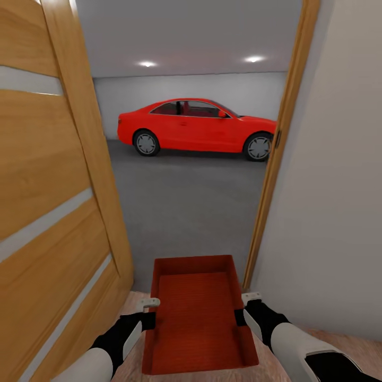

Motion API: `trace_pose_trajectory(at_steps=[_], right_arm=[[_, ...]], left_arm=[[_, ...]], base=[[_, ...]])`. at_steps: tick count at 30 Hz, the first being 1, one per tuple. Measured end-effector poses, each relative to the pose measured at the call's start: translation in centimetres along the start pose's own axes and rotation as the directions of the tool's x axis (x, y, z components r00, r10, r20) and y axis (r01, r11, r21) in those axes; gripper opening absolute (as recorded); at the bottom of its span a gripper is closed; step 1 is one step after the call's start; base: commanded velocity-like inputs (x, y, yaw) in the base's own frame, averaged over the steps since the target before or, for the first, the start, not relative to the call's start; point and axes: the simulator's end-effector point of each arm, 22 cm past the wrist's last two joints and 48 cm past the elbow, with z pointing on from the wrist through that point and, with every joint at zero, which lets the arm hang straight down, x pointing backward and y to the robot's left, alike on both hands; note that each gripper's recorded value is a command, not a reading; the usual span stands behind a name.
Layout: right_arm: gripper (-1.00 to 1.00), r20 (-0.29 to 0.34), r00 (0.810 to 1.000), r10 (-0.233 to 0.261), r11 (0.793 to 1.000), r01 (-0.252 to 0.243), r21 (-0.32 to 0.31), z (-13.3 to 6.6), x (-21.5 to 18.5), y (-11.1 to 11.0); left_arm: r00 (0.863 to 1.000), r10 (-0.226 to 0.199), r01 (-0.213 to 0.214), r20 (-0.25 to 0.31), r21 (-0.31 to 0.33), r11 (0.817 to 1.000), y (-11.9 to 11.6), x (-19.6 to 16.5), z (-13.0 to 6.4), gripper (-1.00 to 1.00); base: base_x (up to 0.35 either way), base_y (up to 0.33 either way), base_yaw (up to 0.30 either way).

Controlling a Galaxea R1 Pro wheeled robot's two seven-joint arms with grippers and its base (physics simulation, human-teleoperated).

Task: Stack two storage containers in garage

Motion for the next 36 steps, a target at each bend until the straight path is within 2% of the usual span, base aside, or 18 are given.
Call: trace_pose_trajectory(at_steps=[9, 19, 36], right_arm=[[-1.00, 0.000, 1.000, -0.001, 1.000, 0.001, 0.000, 0.01, 0.00, -0.01], [-1.00, 0.002, 1.000, 0.000, 1.000, 0.000, 0.001, -0.09, -0.10, -0.03], [-1.00, 0.003, 1.000, 0.000, 1.000, 0.000, 0.001, -0.10, -0.13, -0.03]], left_arm=[[1.000, 0.000, 0.000, 0.000, 0.000, 1.000, 0.00, 0.04, 0.01, -1.00], [1.000, 0.000, 0.000, 0.003, 0.001, 1.000, -0.03, -0.12, -0.07, -1.00], [1.000, 0.000, 0.000, 0.003, 0.000, 1.000, -0.01, -0.13, -0.08, -1.00]], base=[[0.101, 0.182, -0.008], [0.008, 0.013, -0.160], [0.000, 0.000, -0.011]])
